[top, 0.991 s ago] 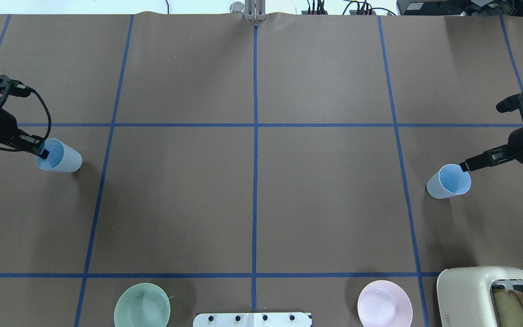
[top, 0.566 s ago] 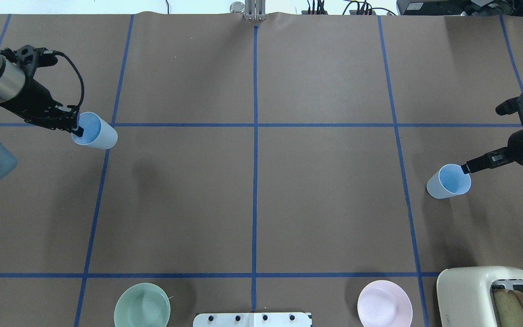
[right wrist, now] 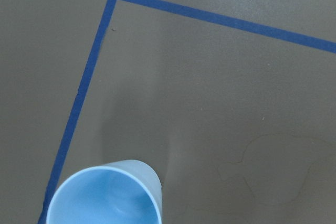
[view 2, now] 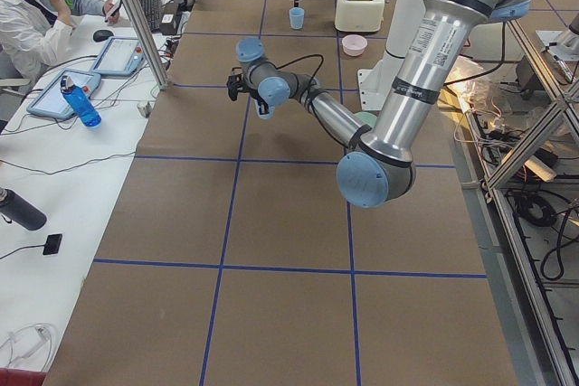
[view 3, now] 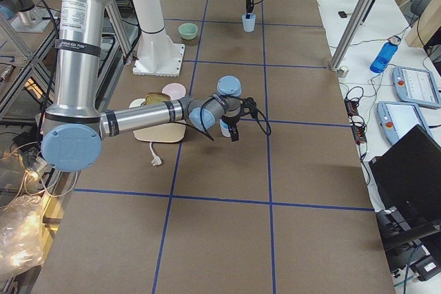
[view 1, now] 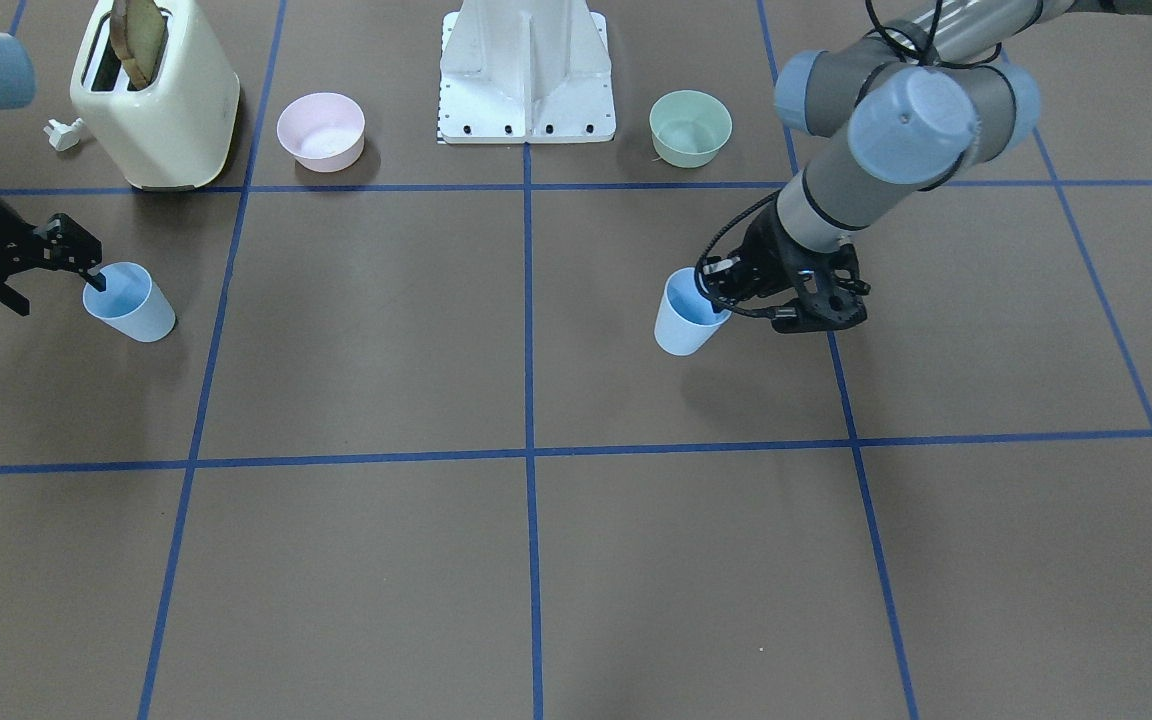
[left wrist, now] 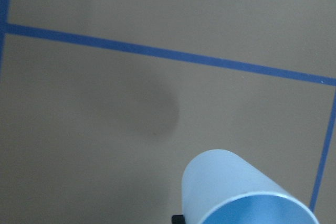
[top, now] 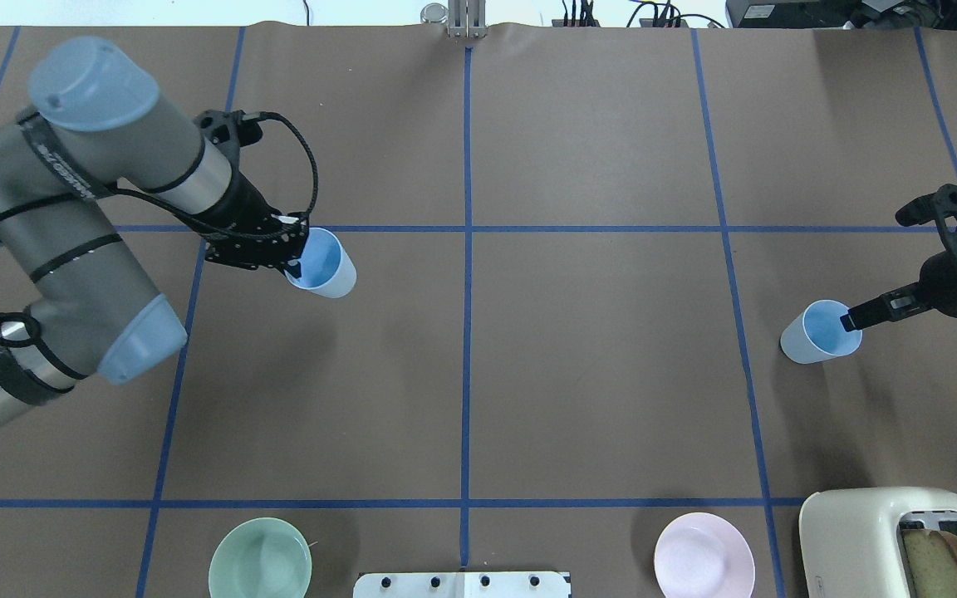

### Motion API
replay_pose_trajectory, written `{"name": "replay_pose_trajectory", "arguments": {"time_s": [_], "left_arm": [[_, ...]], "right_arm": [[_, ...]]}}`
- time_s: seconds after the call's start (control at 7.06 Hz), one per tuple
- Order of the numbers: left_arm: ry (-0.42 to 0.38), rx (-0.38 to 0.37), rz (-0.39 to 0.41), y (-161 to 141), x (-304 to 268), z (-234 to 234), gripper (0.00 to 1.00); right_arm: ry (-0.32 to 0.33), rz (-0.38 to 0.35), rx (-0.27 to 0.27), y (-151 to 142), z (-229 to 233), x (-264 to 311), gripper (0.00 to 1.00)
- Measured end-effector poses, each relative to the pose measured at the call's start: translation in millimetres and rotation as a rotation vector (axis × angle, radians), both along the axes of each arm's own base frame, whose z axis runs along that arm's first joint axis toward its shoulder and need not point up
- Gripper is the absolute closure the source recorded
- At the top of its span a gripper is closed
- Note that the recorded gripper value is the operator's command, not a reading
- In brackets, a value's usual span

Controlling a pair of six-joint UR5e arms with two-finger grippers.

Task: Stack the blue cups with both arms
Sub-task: 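Grasp the blue cup with the left gripper and carry it toward the table center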

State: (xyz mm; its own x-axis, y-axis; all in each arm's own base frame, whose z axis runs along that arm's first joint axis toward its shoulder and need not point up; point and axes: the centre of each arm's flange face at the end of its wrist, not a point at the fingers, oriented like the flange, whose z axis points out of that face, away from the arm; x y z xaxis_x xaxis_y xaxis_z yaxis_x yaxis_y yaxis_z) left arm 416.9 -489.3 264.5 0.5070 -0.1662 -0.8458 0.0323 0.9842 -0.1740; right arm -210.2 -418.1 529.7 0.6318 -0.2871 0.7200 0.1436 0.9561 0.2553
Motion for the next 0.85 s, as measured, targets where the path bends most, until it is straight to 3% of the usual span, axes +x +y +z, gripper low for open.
{"name": "replay_pose_trajectory", "arguments": {"time_s": [0.42,0.57,0.71,0.85], "left_arm": [[-0.015,-0.034,-0.022,19.6,58.9,-48.8,1.0],[-0.018,-0.04,-0.023,20.0,68.5,-56.8,1.0],[-0.021,-0.044,-0.025,20.6,77.8,-62.7,1.0],[-0.027,-0.045,-0.027,23.4,89.4,-67.1,1.0]], "right_arm": [[0.004,-0.02,-0.004,2.1,2.0,-9.7,0.35],[0.011,-0.03,-0.012,3.2,3.0,-14.8,0.37],[0.018,-0.04,-0.02,3.1,2.1,-20.6,0.46],[0.024,-0.046,-0.027,2.7,1.0,-25.0,0.62]]}}
